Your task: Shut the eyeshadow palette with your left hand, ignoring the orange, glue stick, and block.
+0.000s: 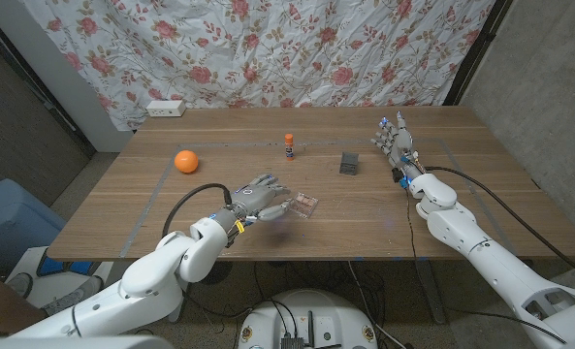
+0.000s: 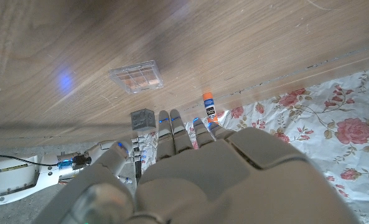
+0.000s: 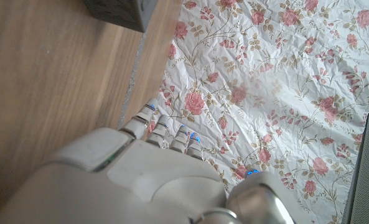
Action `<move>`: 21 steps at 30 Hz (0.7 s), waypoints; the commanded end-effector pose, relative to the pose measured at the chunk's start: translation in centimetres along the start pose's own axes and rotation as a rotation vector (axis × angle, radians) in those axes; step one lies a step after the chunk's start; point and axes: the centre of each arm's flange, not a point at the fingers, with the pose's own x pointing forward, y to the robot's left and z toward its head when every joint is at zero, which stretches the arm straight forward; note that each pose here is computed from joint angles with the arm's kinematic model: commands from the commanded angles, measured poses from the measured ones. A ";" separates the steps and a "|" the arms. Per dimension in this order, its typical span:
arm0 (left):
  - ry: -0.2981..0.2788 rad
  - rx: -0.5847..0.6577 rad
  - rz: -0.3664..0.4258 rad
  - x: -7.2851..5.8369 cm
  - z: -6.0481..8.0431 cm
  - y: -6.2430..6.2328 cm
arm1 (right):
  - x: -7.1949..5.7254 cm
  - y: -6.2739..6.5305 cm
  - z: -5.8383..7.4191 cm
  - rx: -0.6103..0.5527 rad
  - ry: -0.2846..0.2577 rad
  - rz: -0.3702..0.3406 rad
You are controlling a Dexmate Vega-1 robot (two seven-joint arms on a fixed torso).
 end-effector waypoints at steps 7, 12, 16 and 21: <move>-0.056 -0.037 -0.026 -0.7 -1.0 -1.6 | 0.0 0.0 0.0 0.000 0.000 0.000; -0.064 -0.023 -0.024 -1.0 -1.1 -2.0 | 0.0 0.0 0.0 0.000 0.000 0.000; -0.079 -0.001 -0.024 -1.0 -1.2 -2.3 | 0.0 0.0 0.0 0.000 0.000 0.000; -0.105 0.052 -0.023 -0.9 -0.8 -2.6 | 0.0 0.0 0.0 0.000 0.000 0.000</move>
